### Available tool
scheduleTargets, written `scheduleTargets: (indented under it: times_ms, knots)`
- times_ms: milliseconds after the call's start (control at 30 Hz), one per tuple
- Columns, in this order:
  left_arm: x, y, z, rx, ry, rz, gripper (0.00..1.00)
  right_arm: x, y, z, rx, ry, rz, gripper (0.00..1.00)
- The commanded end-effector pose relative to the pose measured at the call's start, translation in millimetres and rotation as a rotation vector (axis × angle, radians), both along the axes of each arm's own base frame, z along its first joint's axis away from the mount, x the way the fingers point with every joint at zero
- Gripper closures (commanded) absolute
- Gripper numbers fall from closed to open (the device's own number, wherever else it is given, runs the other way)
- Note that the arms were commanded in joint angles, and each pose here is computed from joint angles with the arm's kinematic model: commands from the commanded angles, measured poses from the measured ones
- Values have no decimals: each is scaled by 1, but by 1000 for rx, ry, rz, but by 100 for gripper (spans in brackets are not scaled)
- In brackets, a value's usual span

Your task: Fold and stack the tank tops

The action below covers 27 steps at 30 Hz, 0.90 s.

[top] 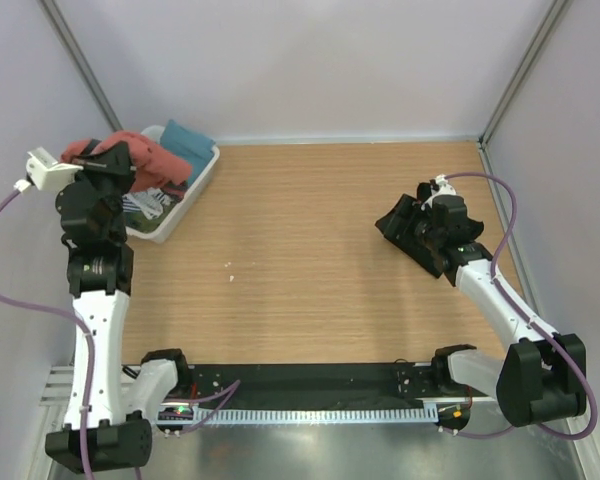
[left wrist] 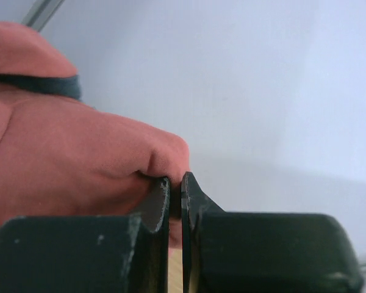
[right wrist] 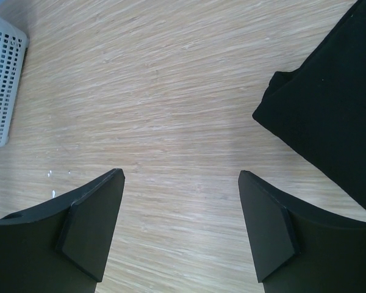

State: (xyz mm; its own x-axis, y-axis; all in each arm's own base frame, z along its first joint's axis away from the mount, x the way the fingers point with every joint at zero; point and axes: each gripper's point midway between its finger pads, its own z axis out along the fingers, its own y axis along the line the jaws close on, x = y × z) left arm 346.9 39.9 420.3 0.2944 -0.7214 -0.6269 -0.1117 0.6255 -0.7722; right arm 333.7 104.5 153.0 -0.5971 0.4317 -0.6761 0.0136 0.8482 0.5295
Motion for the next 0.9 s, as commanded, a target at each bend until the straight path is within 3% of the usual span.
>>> scheduleTargets:
  times_ms: [0,167,267,300,333,400,433,567,600,633,667,700,767,833,867]
  knots:
    - [-49,-19,103,44,-287,-74,100,10,6,18,4,-60,26,18]
    - [-80,-45,146,45,-335,-203,100,8,7,18,2,-59,34,18]
    - [-79,-80,145,-81,-316,-423,100,9,6,19,1,-63,32,18]
    - [-63,-89,133,-137,-287,-488,100,9,7,19,1,-62,35,18]
    - [-57,-110,128,-227,-270,-595,100,9,7,20,0,-64,34,18]
    - [-34,-142,113,-256,-225,-684,100,11,8,23,3,-68,34,18]
    - [-37,-182,108,-208,-204,-776,100,11,8,23,5,-64,36,18]
    - [-20,-276,109,-148,-124,-972,100,12,7,29,-3,-68,31,18]
    - [-31,-287,144,-139,-169,-1041,100,12,6,31,-5,-71,27,18]
    - [-8,-311,131,-145,-110,-1090,100,11,5,31,-6,-66,25,18]
    - [-10,-319,146,-153,-128,-1137,100,10,5,35,-4,-75,23,18]
    - [-33,-317,194,-124,-248,-1189,100,9,4,37,-7,-79,20,18]
    - [-42,-312,216,-85,-312,-1172,100,7,2,41,-11,-87,12,18]
    - [-39,-296,210,-77,-285,-1093,100,5,1,40,-12,-84,7,18]
    - [-37,-289,182,-57,-209,-1063,99,4,0,40,-13,-86,4,18]
